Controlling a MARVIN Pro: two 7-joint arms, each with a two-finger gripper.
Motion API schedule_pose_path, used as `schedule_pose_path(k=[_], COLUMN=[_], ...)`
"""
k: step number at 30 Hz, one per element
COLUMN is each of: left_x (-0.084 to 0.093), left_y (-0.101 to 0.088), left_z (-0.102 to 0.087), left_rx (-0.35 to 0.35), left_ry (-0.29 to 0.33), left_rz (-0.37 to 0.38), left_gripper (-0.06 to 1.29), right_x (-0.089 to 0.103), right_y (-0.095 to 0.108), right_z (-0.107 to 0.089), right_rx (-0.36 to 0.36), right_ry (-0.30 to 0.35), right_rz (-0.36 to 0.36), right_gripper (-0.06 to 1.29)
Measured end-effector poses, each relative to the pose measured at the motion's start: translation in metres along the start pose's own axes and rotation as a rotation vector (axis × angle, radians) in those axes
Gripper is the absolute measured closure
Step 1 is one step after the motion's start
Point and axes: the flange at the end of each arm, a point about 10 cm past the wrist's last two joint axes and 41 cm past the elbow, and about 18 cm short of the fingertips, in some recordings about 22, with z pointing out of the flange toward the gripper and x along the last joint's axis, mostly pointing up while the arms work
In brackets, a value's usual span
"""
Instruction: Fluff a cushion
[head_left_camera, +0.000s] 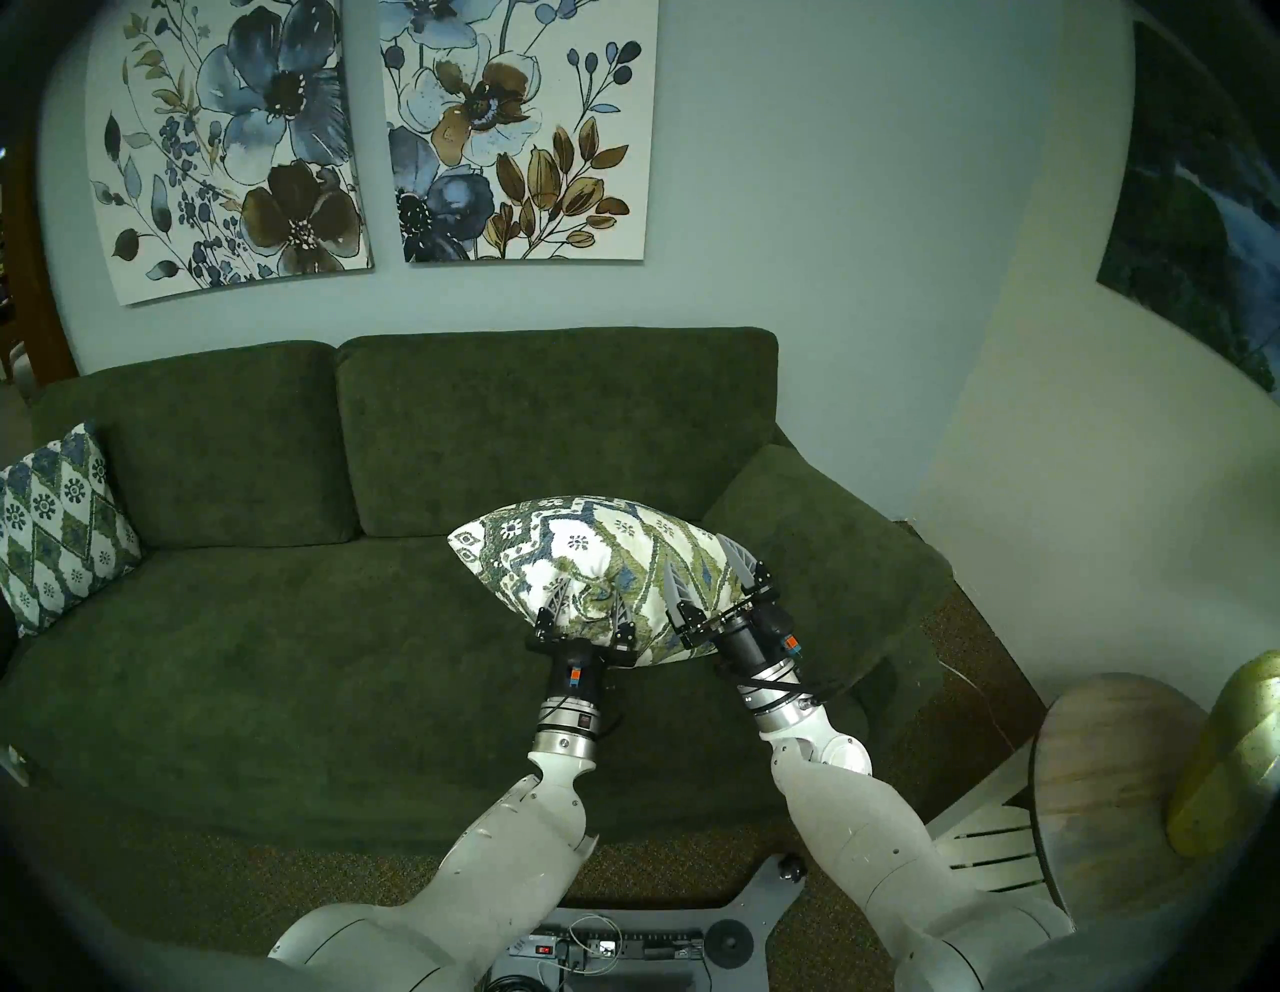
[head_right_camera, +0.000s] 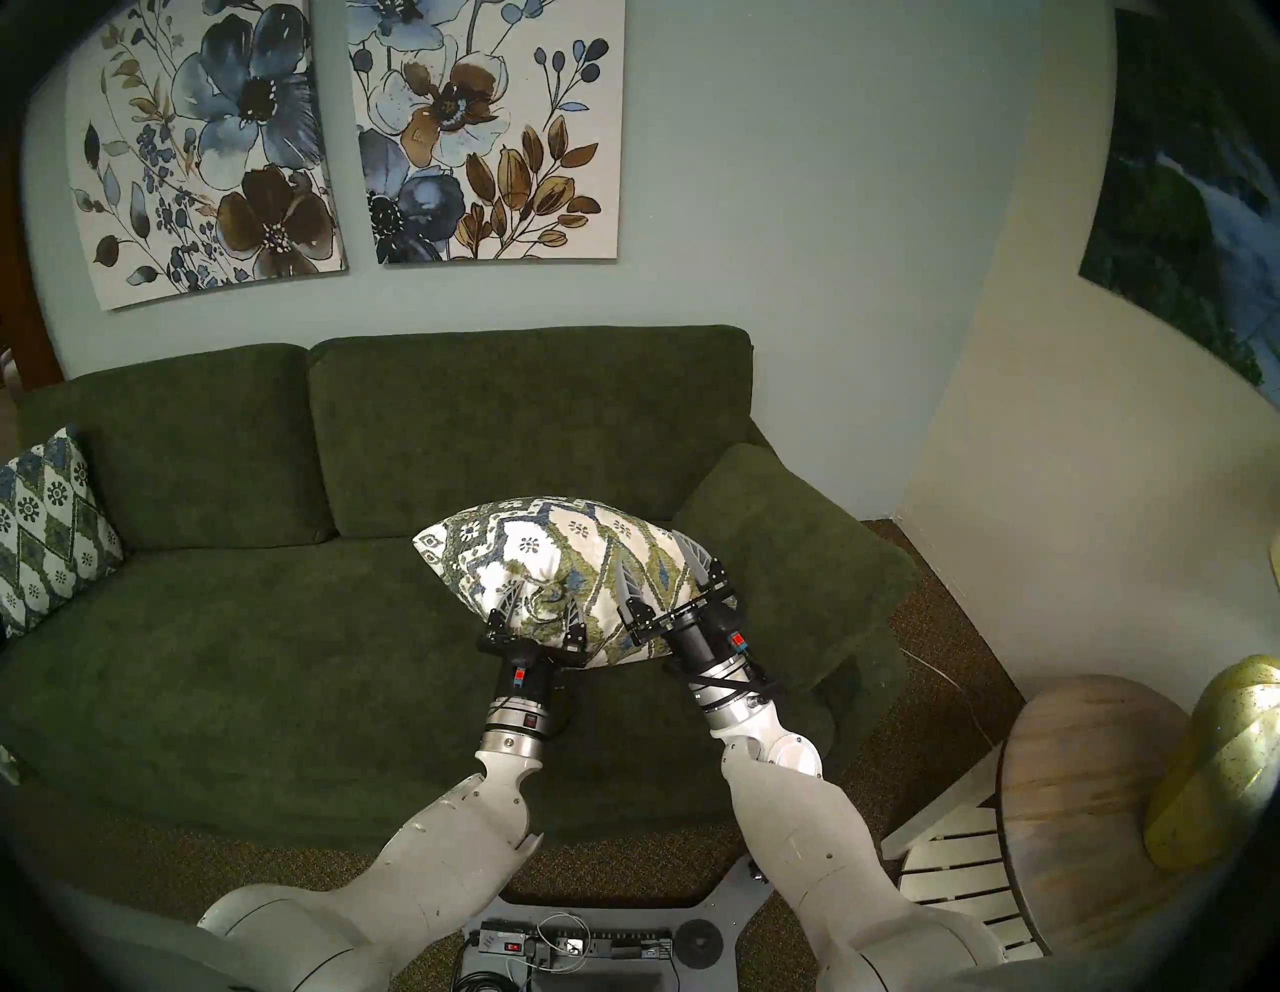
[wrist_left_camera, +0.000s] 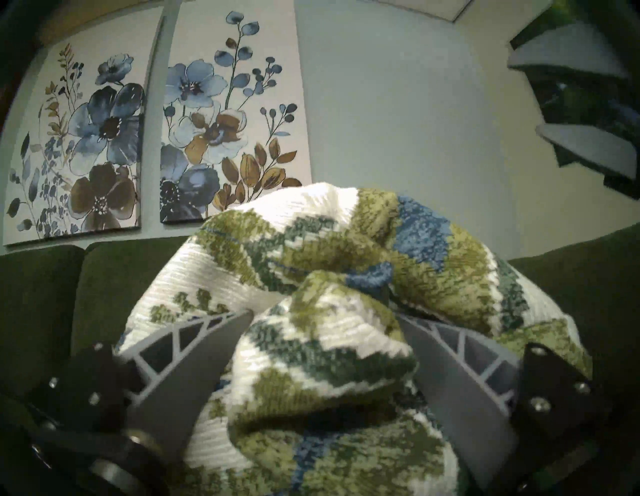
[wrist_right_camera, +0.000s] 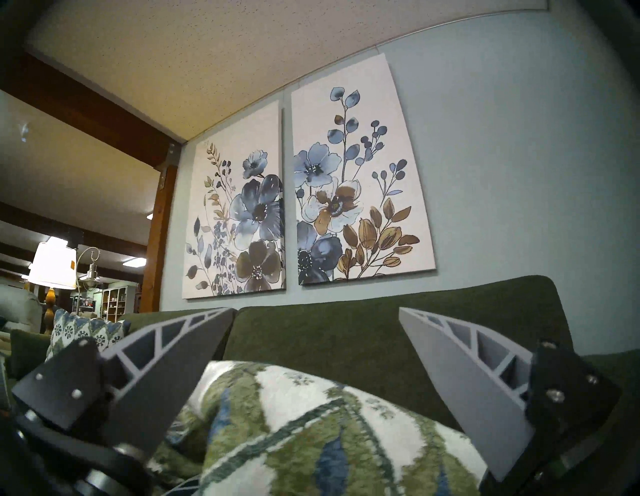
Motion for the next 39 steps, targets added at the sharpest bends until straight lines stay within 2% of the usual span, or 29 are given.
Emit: schedule_pose_path(k=[4, 11, 17, 20, 23, 27, 31, 33, 35, 39], left_x=[0.008, 0.021, 0.032, 0.036, 0.038, 0.042, 0.052, 0.054, 0.064, 0.074], left_y=[0.002, -0.005, -0.014, -0.018, -0.021, -0.022, -0.022, -0.022, -0.023, -0.024], left_z=[-0.001, -0.004, -0.007, -0.013, -0.023, -0.035, -0.042, -0.043, -0.041, -0.039], left_rx=[-0.011, -0.02, -0.028, -0.035, -0.047, -0.067, -0.089, -0.092, -0.106, -0.119], left_ry=[0.031, 0.088, 0.13, 0.144, 0.148, 0.156, 0.186, 0.193, 0.228, 0.267], left_rz=[0.0, 0.016, 0.034, 0.042, 0.049, 0.054, 0.059, 0.06, 0.066, 0.074], left_gripper=[0.13, 0.07, 0.07, 0.06, 0.04, 0.04, 0.04, 0.04, 0.02, 0.02], right_x=[-0.011, -0.023, -0.021, -0.008, 0.01, 0.035, 0.055, 0.057, 0.064, 0.066], right_y=[-0.021, -0.054, -0.061, -0.049, -0.027, 0.002, 0.029, 0.032, 0.042, 0.045], right_z=[-0.01, -0.022, -0.016, 0.001, 0.021, 0.038, 0.044, 0.043, 0.041, 0.038], right_rx=[0.008, 0.024, 0.029, 0.018, 0.004, -0.019, -0.045, -0.049, -0.062, -0.066], right_ry=[-0.026, -0.059, -0.037, 0.019, 0.086, 0.159, 0.207, 0.211, 0.221, 0.225], right_rz=[0.041, 0.1, 0.11, 0.088, 0.046, -0.009, -0.056, -0.061, -0.076, -0.08], right_gripper=[-0.02, -0.02, -0.02, -0.02, -0.02, -0.02, -0.02, -0.02, -0.02, -0.02])
